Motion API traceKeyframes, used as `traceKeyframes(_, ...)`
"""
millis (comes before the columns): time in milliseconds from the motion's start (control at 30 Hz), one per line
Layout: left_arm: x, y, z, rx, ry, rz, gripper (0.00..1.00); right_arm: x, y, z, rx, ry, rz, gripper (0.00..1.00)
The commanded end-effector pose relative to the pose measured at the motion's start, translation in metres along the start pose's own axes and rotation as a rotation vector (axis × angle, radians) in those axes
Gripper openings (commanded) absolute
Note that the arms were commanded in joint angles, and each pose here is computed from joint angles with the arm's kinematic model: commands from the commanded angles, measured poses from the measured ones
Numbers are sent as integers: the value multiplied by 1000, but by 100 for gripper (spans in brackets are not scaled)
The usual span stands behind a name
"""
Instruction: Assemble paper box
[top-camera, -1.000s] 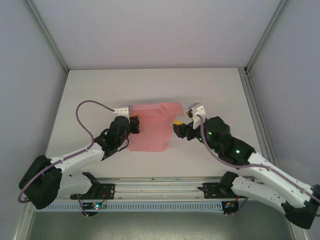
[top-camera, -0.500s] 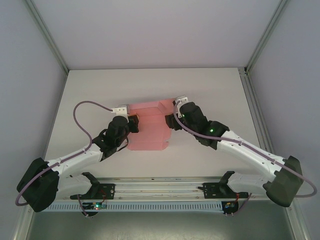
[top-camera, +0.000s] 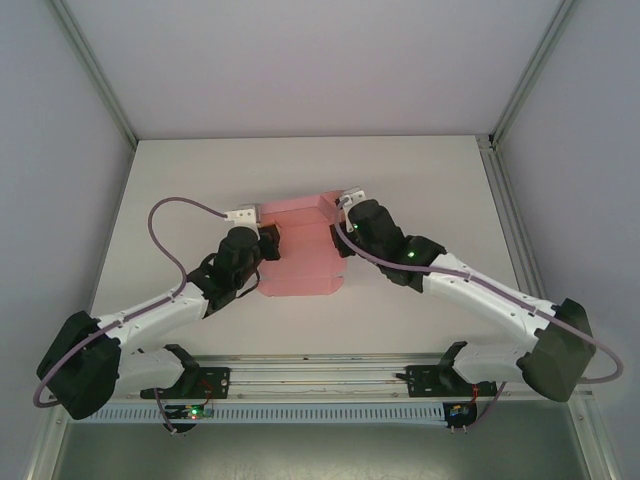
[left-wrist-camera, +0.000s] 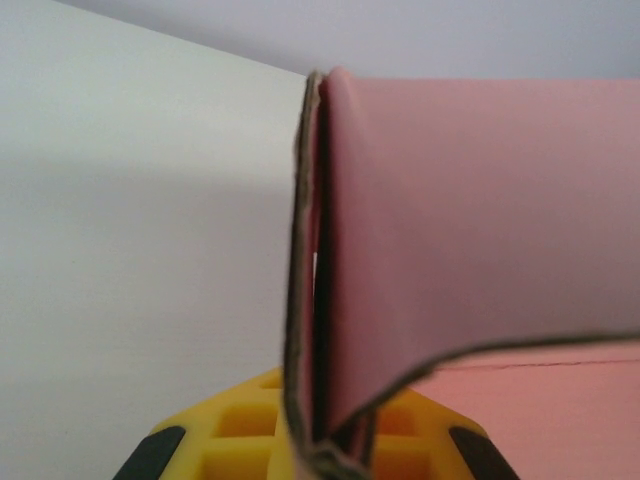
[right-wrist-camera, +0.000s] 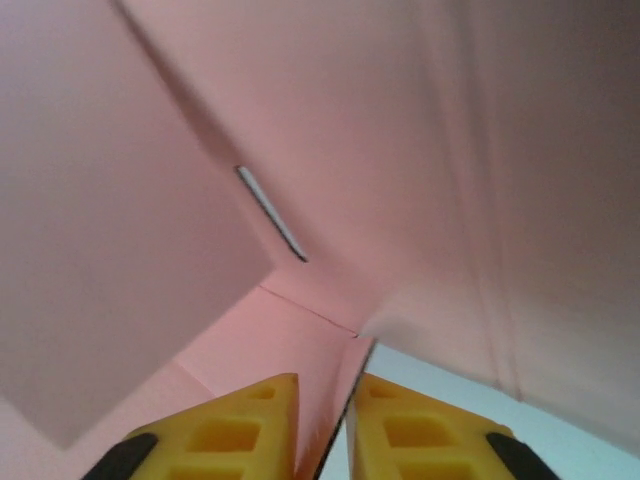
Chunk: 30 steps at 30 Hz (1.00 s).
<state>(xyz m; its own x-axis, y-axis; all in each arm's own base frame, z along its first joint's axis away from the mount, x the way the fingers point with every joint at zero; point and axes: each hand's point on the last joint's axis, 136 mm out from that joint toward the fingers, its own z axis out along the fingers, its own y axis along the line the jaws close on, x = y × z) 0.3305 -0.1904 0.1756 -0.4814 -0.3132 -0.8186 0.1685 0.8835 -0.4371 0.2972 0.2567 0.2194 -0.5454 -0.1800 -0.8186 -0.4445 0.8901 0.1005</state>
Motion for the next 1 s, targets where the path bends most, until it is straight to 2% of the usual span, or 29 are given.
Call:
traceKeyframes(0,-15,-15,2,35,-31,-26,0,-9,0,4,75,-2,-75,14)
traceKeyframes(333,-15,-22,2,64,-20,-96,0,-15,15,30,355,-30,-350,5)
traceKeyframes(633,-11,-21,8,54,-2,-136,0,-18,56,54,212,-104,-331,6)
traceKeyframes(833,-9,-23,10,54,17,-130,0,-12,51,54,226,-85,-359,14)
traceKeyframes(933,-9,-19,8,38,16,-119,0,-7,40,45,247,-63,-367,16)
traceKeyframes(967,-9,-17,7,27,15,-114,0,-11,37,36,249,-73,-358,19)
